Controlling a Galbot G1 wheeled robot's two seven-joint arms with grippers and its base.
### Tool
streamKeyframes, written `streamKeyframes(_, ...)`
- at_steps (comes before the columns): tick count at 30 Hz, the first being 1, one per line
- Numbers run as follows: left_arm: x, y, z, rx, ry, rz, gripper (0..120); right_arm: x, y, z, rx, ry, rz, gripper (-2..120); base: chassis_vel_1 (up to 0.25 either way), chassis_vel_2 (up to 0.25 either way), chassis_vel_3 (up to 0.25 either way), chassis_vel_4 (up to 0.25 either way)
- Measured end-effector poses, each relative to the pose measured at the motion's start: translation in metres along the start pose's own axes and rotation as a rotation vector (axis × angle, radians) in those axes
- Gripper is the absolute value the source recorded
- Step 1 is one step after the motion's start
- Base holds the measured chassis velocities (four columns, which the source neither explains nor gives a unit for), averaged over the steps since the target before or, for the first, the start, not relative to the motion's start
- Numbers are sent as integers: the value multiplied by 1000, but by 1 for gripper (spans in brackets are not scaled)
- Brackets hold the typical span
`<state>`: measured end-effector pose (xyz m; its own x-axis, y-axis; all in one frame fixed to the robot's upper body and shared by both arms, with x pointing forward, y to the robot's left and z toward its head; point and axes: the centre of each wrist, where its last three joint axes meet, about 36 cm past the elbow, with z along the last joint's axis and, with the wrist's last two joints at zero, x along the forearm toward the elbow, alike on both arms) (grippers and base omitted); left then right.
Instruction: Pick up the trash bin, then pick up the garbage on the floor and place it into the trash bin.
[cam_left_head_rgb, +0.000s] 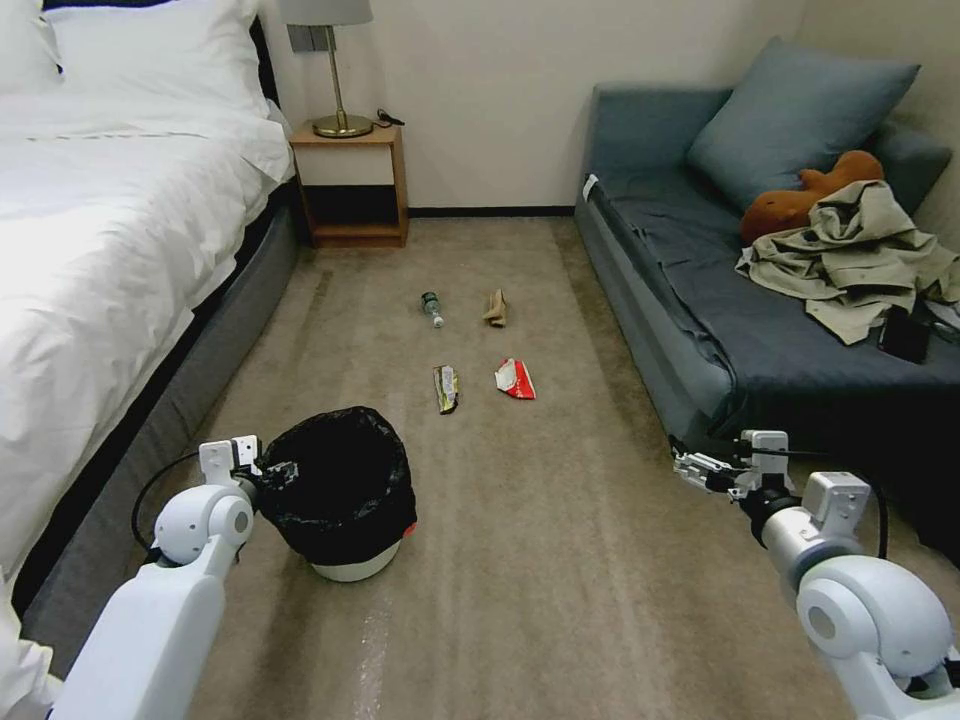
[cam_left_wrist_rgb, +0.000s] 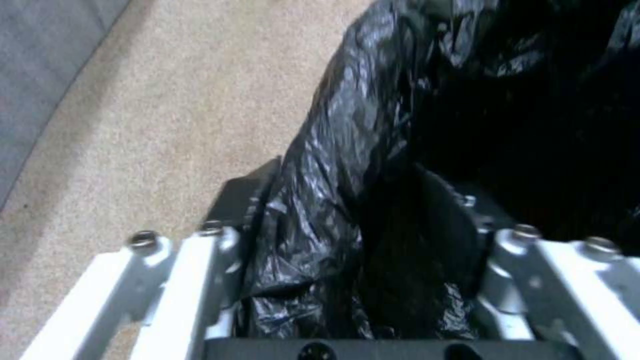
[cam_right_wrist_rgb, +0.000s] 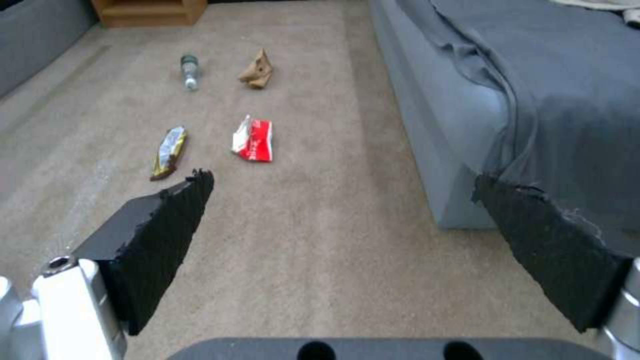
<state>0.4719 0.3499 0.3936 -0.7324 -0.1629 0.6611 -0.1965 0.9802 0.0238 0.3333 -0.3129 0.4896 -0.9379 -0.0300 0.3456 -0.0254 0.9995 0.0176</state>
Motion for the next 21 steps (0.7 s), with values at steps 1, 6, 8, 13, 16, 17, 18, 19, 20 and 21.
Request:
streamKeyframes(1, -1, 0, 1, 0, 2, 1, 45, 1, 0, 0, 0, 0, -1, 100, 0, 0, 0, 0)
streamKeyframes(6, -2, 1, 3, 5, 7, 1, 28, 2, 2, 1, -1, 2, -5, 100, 0, 0, 0, 0)
streamKeyframes(8, -1, 3, 4, 14, 6, 4, 19, 1, 5, 3, -4, 6, -10, 100, 0, 0, 0, 0)
streamKeyframes(13, 6, 9, 4, 25, 2, 26, 7, 0, 11, 7, -17, 13, -20, 100, 0, 0, 0, 0)
streamKeyframes(16, 11, 14, 2, 30, -8, 26, 7, -2, 14, 9, -27, 19, -24, 100, 0, 0, 0, 0)
streamKeyframes(17, 11, 14, 2, 30, -8, 26, 7, -2, 14, 9, -27, 19, -24, 100, 0, 0, 0, 0)
streamKeyframes(18, 12, 15, 2, 31, -11, 25, 7, -2, 15, 10, -28, 20, -25, 100, 0, 0, 0, 0)
streamKeyframes(19, 16, 18, -1, 34, -24, 22, 5, -3, 16, 12, -34, 24, -27, 100, 0, 0, 0, 0)
streamKeyframes(20, 21, 20, -3, 33, -38, 20, 5, -4, 17, 14, -40, 27, -28, 100, 0, 0, 0, 0)
streamKeyframes(21, 21, 20, -3, 33, -38, 20, 5, -4, 17, 14, -40, 27, -28, 100, 0, 0, 0, 0)
